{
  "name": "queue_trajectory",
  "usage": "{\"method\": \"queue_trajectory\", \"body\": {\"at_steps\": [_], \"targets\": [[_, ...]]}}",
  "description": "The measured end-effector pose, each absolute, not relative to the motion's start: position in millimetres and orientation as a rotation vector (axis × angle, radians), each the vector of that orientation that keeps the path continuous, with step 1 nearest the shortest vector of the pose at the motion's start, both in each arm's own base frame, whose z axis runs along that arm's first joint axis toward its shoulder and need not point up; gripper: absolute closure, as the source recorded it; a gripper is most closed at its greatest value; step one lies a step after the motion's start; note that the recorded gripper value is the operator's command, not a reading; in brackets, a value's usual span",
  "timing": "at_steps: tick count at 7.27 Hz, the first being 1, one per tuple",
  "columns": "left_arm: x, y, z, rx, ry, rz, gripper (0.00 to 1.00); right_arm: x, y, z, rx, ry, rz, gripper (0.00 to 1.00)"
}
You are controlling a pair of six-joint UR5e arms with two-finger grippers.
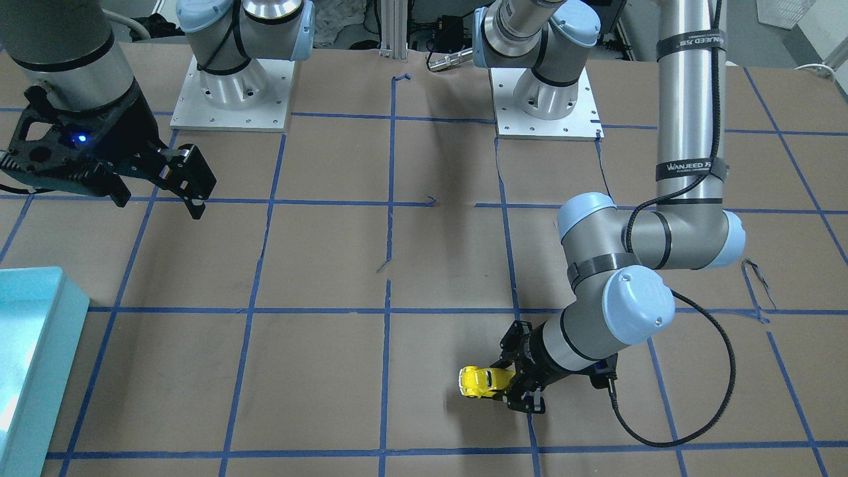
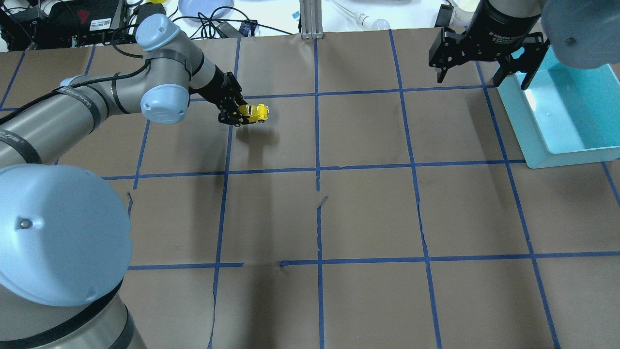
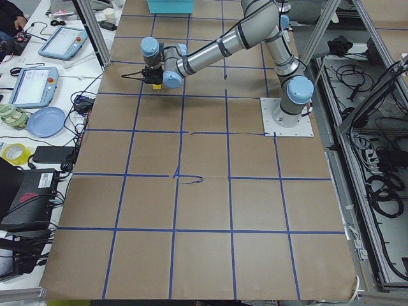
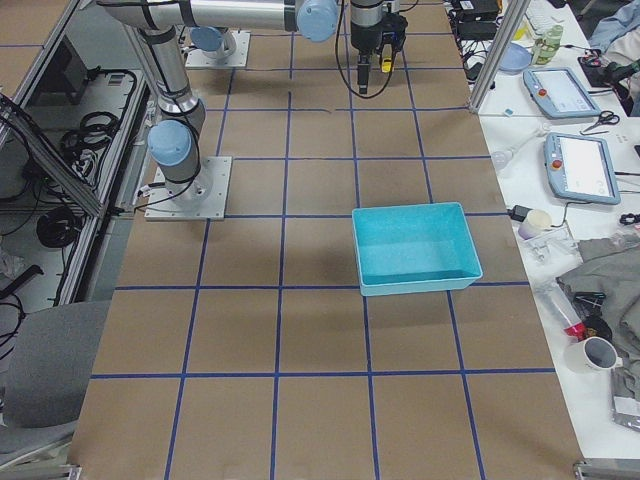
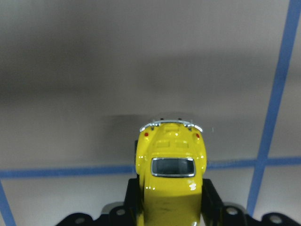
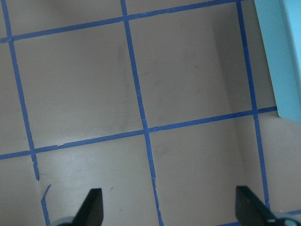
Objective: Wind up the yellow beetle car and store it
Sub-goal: 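Drag the held car with the left gripper toward the table center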
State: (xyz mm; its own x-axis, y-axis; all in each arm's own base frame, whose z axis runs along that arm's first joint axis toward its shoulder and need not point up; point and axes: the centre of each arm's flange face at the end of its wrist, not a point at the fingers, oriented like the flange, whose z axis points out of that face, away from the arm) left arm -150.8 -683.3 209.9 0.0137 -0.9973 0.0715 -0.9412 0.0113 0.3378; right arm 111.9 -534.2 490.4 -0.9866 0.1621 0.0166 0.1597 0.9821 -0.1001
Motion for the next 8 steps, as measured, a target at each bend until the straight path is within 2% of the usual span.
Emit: {"method": "queue_trajectory", "body": {"at_steps": [4,8], "targets": [[-160.4,-684.6,190.4,1.951,-2.029,-0.325,1.0,111.9,-534.1,490.4,-0.252,-3.103,0.154,0.0],[-130.7,-690.9,180.8,1.987,-2.106,-0.225,1.0,111.9,-534.1,490.4,-0.252,-3.103,0.154,0.0]]}}
